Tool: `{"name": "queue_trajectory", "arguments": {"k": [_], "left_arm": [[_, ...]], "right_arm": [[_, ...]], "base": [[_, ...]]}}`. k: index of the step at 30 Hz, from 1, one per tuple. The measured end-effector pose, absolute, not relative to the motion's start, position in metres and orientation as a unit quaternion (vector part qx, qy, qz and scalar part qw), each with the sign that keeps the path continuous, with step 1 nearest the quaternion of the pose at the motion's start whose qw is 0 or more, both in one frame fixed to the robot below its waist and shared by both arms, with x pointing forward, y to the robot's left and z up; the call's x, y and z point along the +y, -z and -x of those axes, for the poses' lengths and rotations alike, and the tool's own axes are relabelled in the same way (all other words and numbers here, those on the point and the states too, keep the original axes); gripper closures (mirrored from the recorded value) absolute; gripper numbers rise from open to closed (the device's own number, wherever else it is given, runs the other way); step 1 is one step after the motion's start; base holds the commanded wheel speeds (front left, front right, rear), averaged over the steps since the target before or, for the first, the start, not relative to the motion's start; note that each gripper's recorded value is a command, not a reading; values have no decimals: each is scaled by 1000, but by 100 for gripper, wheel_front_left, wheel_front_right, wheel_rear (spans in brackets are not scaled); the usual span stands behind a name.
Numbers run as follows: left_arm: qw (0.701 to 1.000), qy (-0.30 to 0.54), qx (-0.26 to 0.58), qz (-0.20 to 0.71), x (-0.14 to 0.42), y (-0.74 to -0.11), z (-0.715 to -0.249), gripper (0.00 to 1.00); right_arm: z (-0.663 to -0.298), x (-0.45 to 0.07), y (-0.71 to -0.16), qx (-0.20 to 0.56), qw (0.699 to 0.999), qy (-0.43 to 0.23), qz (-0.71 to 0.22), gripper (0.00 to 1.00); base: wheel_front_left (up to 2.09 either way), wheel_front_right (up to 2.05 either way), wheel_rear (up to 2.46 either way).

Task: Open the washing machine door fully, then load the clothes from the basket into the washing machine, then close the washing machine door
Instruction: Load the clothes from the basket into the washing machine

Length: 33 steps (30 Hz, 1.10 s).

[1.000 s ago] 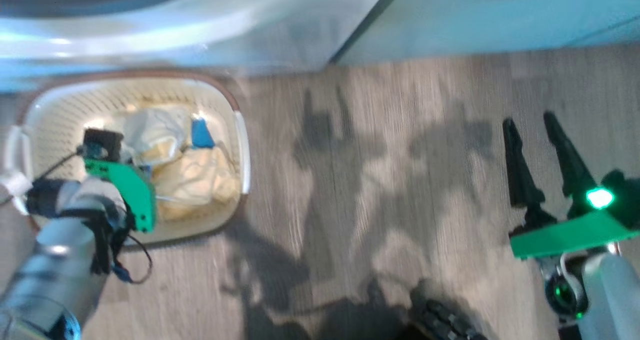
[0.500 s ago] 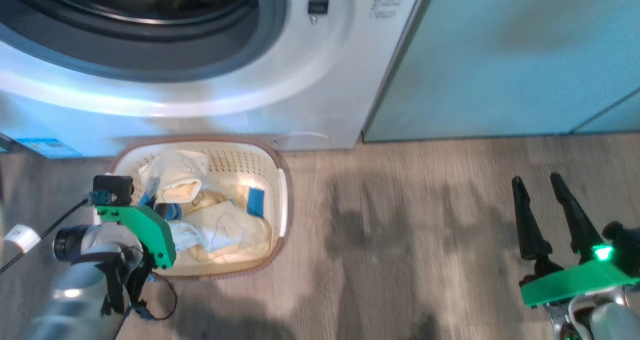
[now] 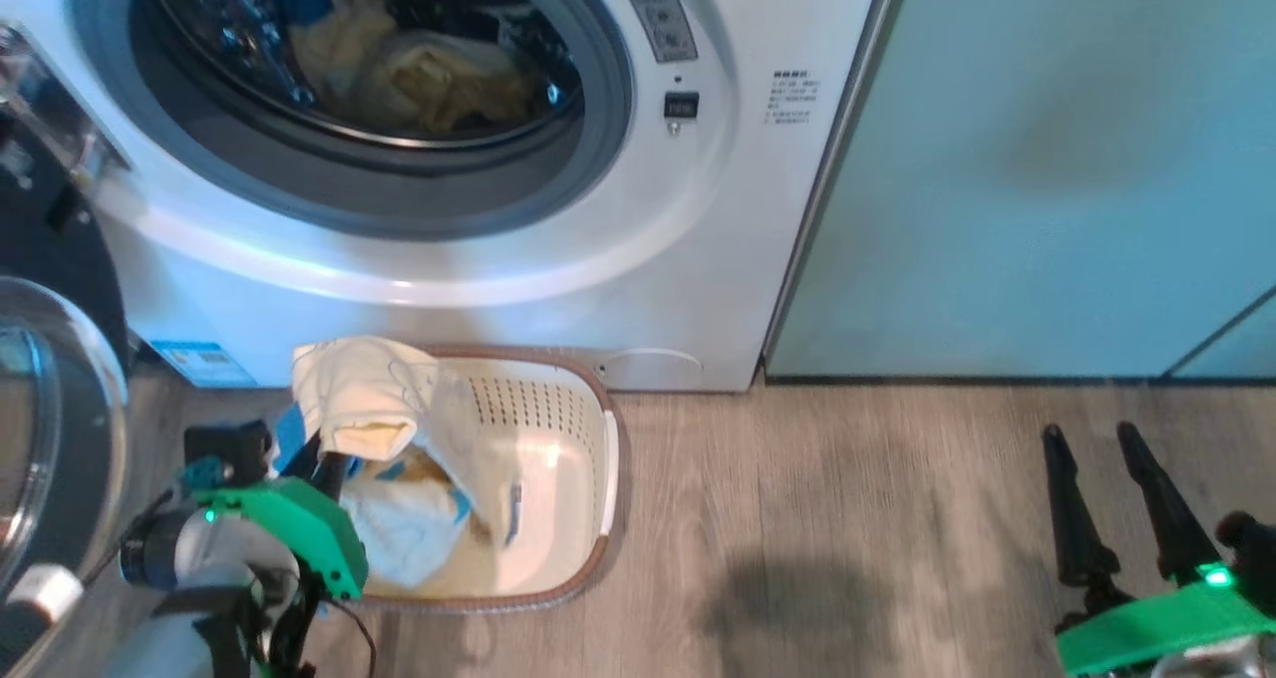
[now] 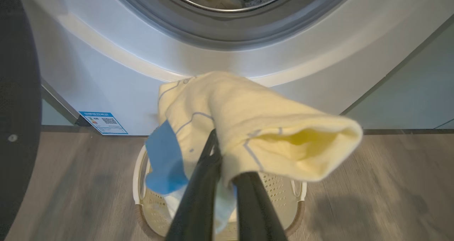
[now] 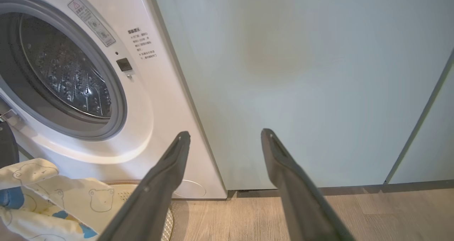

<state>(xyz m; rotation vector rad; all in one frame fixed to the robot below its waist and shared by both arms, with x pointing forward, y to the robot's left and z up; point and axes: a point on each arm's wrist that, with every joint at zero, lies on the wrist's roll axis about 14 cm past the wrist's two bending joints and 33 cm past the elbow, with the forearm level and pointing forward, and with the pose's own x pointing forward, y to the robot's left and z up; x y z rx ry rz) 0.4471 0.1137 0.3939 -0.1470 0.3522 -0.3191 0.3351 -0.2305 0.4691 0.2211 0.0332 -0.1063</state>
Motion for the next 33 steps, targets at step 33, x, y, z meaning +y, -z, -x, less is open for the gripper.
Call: {"name": "queue_trajectory", "arguments": {"k": [33], "left_arm": [[978,160,63,121,119,-480,-428,100]], "right_arm": [[-311,-229,-469,16,991,52,-118,0]], "base": [[0,0,0]]}}
